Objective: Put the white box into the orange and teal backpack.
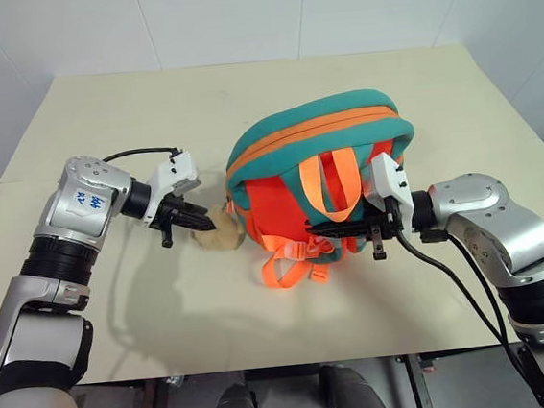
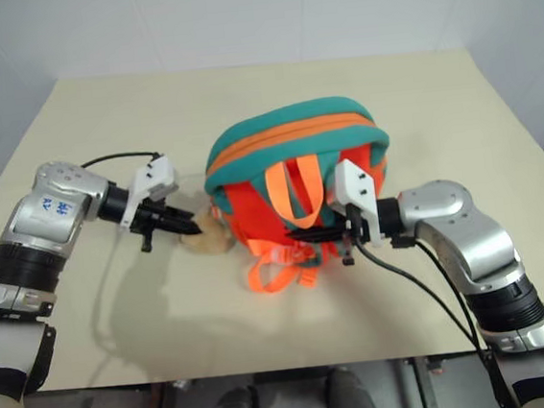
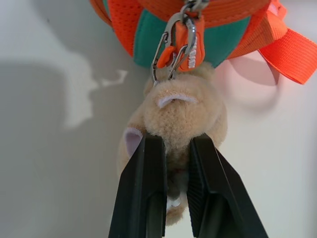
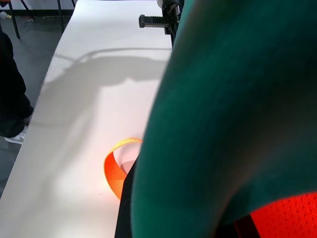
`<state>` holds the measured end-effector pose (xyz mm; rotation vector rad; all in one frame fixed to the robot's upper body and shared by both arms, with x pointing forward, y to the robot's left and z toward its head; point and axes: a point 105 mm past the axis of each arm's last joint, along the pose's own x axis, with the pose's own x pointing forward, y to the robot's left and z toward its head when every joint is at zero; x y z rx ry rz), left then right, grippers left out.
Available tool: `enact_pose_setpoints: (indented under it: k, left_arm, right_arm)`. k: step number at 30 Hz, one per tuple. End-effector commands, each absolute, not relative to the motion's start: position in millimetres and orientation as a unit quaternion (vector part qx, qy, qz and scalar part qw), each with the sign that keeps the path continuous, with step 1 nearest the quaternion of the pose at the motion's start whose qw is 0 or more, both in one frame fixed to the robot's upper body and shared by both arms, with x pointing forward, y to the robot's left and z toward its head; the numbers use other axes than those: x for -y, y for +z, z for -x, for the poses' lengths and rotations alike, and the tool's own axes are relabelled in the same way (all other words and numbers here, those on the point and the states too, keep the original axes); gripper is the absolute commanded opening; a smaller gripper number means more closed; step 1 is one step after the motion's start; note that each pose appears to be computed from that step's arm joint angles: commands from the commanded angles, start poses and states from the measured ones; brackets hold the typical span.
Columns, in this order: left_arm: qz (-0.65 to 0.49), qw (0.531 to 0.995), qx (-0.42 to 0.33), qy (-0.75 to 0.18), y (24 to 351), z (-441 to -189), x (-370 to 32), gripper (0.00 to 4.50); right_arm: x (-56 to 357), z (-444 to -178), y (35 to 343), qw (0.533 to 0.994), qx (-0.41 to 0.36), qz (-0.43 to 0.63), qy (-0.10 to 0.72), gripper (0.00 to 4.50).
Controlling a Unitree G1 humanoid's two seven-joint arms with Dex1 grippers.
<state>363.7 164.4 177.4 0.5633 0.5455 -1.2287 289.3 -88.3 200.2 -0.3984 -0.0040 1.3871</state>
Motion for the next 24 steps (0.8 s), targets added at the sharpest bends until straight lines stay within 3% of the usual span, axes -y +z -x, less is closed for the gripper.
enact_pose_setpoints:
  k: [1, 8, 9, 20, 22, 24]
  left_arm:
    - [-0.265, 0.752, -0.251, -0.55, 170, -368, -163, 0.22]
    - [-0.23, 0.761, -0.194, -0.575, 193, -361, -145, 0.22]
    - [-0.224, 0.759, -0.178, -0.585, 199, -357, -142, 0.22]
    - [-0.171, 0.794, -0.11, -0.573, 241, -337, -166, 3.7]
    - [-0.172, 0.797, -0.108, -0.568, 244, -333, -176, 4.31]
    - [-0.169, 0.802, -0.106, -0.563, 246, -330, -186, 4.47]
  right_arm:
    - [92, -290, 211, 0.753, 0.018, 0.201, 0.626, 0.51]
    - [95, -292, 211, 0.761, 0.004, 0.201, 0.617, 0.51]
    - [97, -291, 210, 0.761, -0.006, 0.199, 0.617, 0.86]
    - [114, -278, 225, 0.761, -0.007, 0.184, 0.623, 4.5]
    - [121, -276, 225, 0.763, -0.014, 0.185, 0.619, 4.5]
    - [130, -273, 223, 0.765, -0.025, 0.193, 0.614, 4.5]
